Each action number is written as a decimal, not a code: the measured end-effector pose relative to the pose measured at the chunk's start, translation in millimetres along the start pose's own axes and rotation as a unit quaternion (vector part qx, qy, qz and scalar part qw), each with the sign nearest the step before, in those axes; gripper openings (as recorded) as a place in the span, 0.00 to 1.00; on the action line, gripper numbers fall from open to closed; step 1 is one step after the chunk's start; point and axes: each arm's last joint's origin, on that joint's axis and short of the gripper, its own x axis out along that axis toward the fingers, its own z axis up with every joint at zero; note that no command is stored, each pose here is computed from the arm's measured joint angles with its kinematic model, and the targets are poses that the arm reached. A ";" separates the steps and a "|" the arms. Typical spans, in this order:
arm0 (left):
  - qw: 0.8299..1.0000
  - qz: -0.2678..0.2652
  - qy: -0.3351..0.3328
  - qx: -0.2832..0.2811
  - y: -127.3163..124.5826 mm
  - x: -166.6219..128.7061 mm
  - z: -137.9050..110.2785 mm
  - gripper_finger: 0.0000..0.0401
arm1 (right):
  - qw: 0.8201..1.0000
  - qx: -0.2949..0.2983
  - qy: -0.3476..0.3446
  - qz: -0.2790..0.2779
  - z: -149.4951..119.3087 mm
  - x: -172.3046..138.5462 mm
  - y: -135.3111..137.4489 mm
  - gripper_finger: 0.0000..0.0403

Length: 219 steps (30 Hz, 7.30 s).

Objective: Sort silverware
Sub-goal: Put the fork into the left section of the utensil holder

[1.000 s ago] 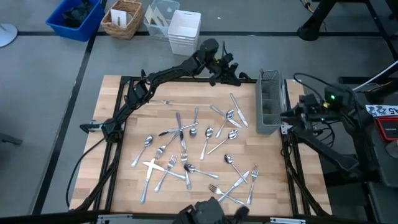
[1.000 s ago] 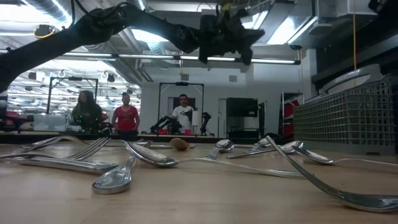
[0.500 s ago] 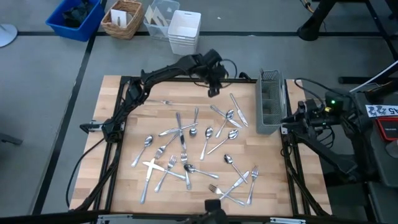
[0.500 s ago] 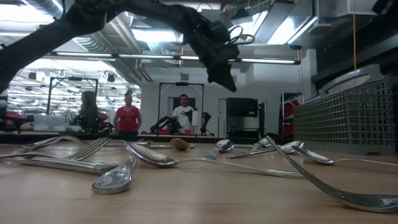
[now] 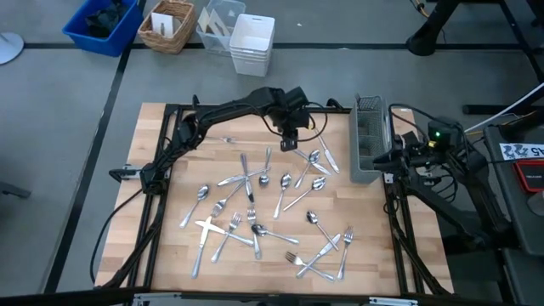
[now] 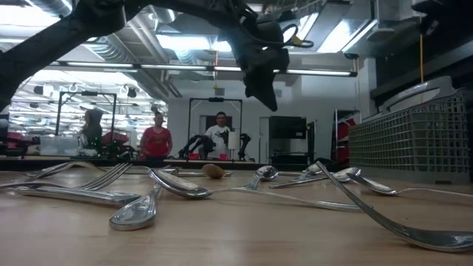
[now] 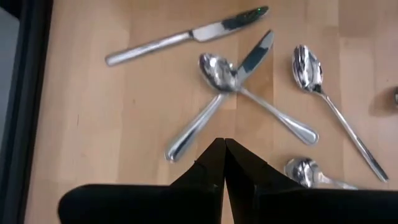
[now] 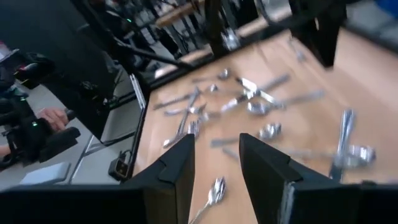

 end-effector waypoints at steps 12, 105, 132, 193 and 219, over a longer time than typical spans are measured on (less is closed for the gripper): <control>0.998 0.023 0.009 -0.060 36.8 -7.6 -13.8 0.01 | 0.999 0.026 0.011 0.035 34.9 40.0 -63.9 0.32; 0.999 0.010 0.029 -0.042 25.5 -5.4 -14.2 0.01 | 0.851 0.038 0.501 -0.155 -173.9 173.4 58.6 0.32; 0.999 0.010 0.030 -0.041 25.5 -5.4 -14.3 0.01 | 0.857 0.050 0.495 -0.134 -168.4 177.0 65.5 0.02; 0.969 0.075 -0.199 -0.122 -41.1 -96.2 -194.3 0.01 | 0.760 -0.271 0.326 -0.493 134.7 94.9 21.9 0.00; 0.960 0.027 -0.246 -0.130 -73.7 -42.3 -217.3 0.01 | 0.607 -0.248 0.500 -0.566 150.9 100.9 -123.9 0.00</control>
